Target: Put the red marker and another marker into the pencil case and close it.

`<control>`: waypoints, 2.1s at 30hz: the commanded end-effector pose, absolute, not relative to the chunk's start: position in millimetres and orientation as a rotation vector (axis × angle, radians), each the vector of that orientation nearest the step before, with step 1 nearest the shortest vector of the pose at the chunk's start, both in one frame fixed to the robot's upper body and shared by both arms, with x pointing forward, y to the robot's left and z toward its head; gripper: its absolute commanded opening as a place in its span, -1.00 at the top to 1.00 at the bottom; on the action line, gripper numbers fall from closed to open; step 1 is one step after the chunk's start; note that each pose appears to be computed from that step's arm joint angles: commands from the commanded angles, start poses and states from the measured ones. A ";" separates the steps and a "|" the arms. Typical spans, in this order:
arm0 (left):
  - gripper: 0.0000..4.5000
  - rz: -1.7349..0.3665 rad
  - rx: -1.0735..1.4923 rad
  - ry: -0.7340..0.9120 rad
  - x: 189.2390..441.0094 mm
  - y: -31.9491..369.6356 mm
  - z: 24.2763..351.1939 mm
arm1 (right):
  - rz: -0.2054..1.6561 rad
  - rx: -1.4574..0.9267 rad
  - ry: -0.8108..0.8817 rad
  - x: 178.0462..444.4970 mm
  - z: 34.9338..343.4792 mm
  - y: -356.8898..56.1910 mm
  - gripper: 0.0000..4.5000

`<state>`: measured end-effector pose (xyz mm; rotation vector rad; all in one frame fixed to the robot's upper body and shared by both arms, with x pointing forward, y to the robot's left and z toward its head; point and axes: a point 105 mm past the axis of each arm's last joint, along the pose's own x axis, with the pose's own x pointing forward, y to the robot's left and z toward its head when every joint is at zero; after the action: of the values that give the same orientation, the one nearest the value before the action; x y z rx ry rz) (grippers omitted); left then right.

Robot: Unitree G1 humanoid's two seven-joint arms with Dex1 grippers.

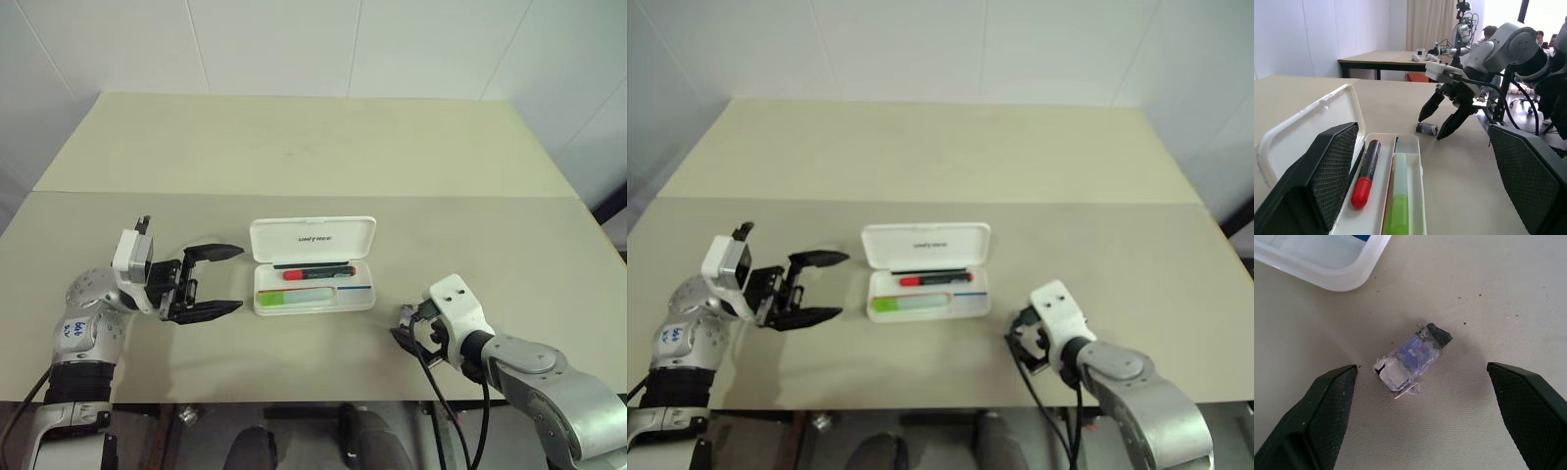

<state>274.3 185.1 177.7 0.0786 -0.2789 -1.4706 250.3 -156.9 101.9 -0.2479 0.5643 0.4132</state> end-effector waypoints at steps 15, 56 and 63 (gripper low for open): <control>-1.00 -1.524 0.118 -0.316 262.7 184.8 182.1 | 0.239 -0.119 0.622 269.1 97.1 -161.7 -0.99; -1.00 -1.522 0.120 -0.320 262.6 185.2 183.3 | 0.650 -0.518 0.384 283.7 168.9 -131.3 0.83; -1.00 -1.540 0.116 -0.317 257.5 181.4 180.8 | 0.891 -0.652 0.313 288.3 172.8 -102.2 0.83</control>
<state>266.8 183.5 175.9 0.0938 -0.2810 -1.4807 289.3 -106.7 168.5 -0.6113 0.3468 0.8484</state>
